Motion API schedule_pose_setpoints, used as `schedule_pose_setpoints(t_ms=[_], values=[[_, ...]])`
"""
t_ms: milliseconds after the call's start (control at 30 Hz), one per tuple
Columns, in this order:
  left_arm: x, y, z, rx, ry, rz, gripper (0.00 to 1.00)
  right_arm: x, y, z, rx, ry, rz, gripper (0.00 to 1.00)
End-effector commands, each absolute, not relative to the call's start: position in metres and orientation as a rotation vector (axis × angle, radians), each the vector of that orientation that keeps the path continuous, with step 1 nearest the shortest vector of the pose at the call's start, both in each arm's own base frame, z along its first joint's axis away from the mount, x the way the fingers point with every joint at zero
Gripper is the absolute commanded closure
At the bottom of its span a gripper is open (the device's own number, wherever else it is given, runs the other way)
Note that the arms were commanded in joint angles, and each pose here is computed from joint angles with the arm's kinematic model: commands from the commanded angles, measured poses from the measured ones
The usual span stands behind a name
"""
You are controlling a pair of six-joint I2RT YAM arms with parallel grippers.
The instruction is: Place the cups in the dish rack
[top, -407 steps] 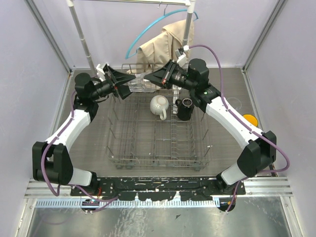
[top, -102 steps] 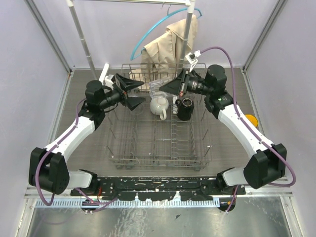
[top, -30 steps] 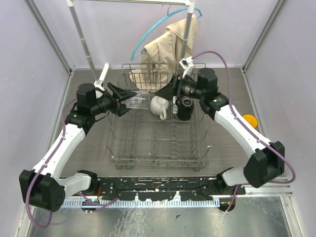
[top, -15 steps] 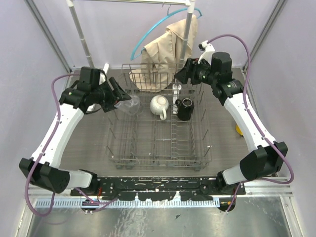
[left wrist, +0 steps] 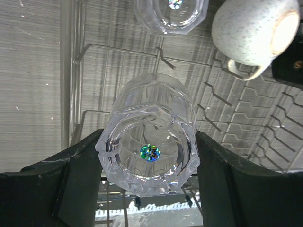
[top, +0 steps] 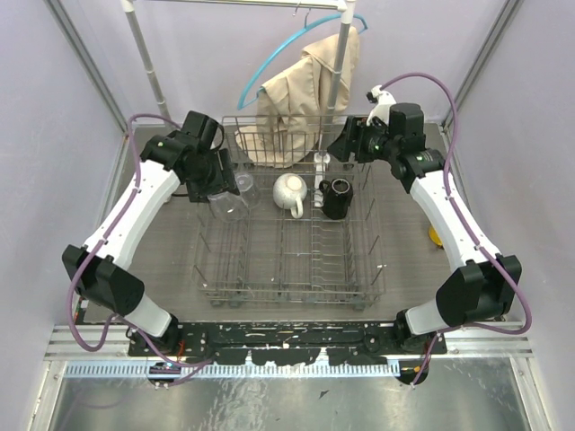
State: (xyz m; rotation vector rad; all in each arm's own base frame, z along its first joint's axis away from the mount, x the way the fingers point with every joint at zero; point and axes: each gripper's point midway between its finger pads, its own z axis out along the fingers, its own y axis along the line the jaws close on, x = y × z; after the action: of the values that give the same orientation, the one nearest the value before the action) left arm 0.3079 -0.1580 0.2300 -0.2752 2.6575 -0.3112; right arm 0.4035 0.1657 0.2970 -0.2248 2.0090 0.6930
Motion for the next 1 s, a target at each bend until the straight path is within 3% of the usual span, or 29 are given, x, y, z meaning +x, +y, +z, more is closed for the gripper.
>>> schedule_pose_setpoints(t_ms=[0,967], values=[[0.315,-0.153,0.231,-0.223,2.643,-0.210,1.00,0.401,0.167,0.318,-0.254,1.926,0.693,0.28],[0.353,-0.186,0.195,-0.142,2.643,-0.163,1.00,0.403,0.167,0.300,-0.264,1.955,0.685,0.28]])
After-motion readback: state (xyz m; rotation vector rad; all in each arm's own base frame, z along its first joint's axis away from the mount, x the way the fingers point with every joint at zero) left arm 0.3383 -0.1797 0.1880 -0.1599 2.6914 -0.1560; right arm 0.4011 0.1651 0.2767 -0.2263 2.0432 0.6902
